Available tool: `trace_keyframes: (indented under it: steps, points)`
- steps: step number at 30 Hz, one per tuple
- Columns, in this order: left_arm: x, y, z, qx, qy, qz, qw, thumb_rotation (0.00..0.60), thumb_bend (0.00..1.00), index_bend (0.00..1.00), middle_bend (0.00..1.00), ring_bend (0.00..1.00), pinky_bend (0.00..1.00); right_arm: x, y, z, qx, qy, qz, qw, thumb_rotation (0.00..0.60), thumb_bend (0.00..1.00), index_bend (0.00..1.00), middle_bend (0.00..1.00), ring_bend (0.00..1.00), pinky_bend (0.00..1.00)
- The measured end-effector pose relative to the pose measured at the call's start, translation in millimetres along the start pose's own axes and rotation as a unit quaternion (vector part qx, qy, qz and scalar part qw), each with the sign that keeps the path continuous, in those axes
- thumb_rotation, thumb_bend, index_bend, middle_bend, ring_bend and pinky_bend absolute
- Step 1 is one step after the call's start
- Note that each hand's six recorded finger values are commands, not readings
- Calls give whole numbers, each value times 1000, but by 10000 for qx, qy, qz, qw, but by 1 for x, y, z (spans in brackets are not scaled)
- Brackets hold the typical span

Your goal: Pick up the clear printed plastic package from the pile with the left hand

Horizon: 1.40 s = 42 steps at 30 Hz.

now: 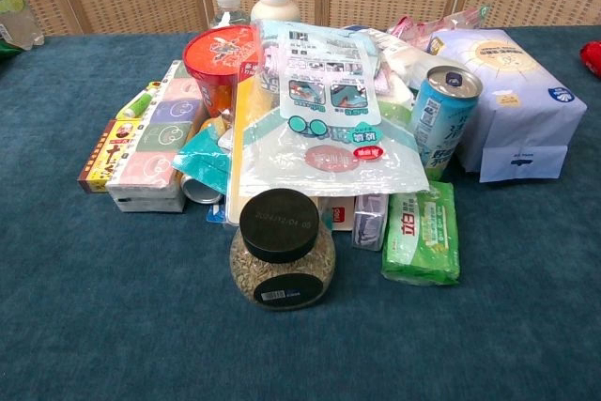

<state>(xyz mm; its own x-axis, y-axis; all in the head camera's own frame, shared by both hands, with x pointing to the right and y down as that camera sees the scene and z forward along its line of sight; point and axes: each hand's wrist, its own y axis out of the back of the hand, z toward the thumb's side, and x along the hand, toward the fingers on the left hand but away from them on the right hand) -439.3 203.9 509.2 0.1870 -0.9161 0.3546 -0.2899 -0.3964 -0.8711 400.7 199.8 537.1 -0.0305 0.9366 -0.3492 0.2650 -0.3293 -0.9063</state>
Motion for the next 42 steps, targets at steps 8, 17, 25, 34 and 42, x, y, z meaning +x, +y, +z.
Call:
trace_keyframes:
  steps: [8, 17, 25, 34, 42]
  points:
    - [3, -3, -1, 15, -42, -65, 10000, 600, 333, 0, 0, 0, 0, -2, -4, 3, -15, 23, 66, 10000, 568, 224, 0, 82, 0, 0]
    - [17, -1, 9, 204, -353, -184, 9990, 600, 331, 0, 0, 0, 0, 5, -1, 2, -77, 14, -22, 10000, 564, 224, 0, 82, 0, 0]
    - [45, -8, 27, 388, -755, -230, 9961, 600, 334, 0, 1, 0, 0, 12, 6, -1, -79, -44, -112, 9999, 567, 223, 0, 82, 0, 0]
    - [103, -35, 78, 511, -1611, -231, 9853, 600, 335, 0, 2, 0, 0, 27, 17, -9, -59, -170, -274, 9995, 567, 225, 0, 82, 0, 0]
    - [147, -75, 120, 540, -2117, -385, 9751, 600, 335, 0, 2, 0, 0, 36, 25, -19, -58, -329, -375, 9987, 566, 225, 0, 82, 0, 0]
